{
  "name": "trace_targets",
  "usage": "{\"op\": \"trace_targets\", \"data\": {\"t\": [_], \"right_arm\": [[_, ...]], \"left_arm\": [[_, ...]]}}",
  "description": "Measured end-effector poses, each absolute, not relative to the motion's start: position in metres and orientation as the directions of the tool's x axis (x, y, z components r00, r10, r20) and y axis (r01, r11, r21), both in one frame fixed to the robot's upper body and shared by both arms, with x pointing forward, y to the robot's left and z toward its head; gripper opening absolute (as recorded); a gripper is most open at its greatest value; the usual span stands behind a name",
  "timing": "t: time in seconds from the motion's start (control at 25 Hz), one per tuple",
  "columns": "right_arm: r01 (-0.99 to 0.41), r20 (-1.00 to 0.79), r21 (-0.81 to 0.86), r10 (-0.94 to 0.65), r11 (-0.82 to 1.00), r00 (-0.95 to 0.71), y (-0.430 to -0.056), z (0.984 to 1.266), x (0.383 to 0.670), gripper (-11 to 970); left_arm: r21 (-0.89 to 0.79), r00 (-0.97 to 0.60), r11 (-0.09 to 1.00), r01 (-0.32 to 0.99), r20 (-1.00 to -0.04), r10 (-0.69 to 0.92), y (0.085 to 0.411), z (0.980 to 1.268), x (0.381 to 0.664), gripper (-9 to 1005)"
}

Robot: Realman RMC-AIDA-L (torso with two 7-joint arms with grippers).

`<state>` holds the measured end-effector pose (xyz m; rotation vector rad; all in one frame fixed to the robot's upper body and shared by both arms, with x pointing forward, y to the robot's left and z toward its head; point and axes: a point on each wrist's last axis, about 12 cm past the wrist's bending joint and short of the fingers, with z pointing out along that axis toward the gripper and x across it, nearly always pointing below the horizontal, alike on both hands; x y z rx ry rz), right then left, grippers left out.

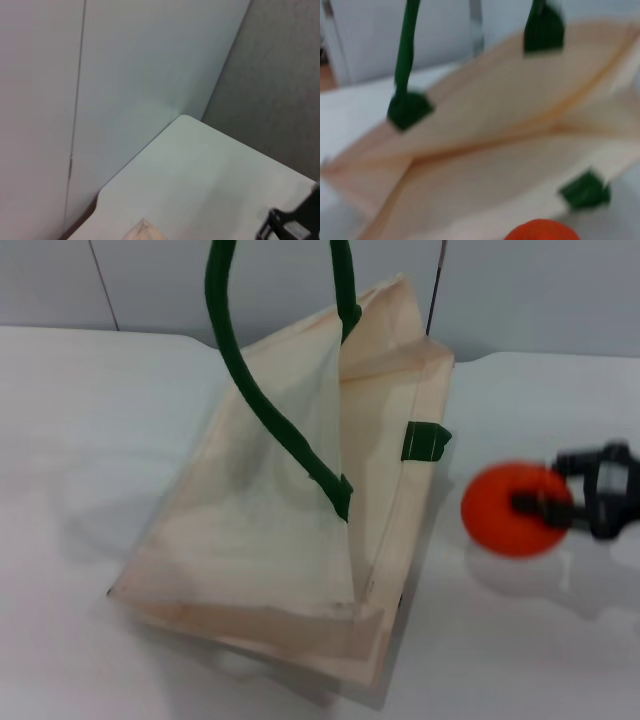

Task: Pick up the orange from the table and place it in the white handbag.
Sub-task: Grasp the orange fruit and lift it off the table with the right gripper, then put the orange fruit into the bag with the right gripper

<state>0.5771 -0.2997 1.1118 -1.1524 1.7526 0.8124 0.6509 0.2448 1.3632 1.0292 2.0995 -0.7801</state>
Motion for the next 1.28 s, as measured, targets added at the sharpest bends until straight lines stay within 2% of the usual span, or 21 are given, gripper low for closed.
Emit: {"op": "trace_targets", "data": {"t": [0.28, 0.6, 1.0, 1.28], "right_arm": [[-0.935, -0.951, -0.006, -0.291, 0.356, -0.104, -0.283, 1.137, 0.598, 397], [-0.979, -0.938, -0.047, -0.345, 0.2, -0.026, -0.21, 1.147, 0.619, 354], [-0.986, -0.902, -0.043, -0.431, 0.16, -0.031, -0.158, 1.141, 0.635, 246], [-0.984, -0.878, -0.05, -0.476, 0.169, -0.037, -0.143, 1.136, 0.64, 181]], "left_arm": [[-0.199, -0.424, 0.454, 0.869, -0.772, 0.474, 0.224, 1.377, 0.655, 140], [-0.193, -0.411, 0.433, 0.88, -0.767, 0.493, 0.215, 1.384, 0.656, 141], [-0.208, -0.396, 0.388, 0.898, -0.766, 0.506, 0.204, 1.383, 0.658, 141], [-0.209, -0.396, 0.388, 0.898, -0.766, 0.505, 0.203, 1.384, 0.658, 141]]}}
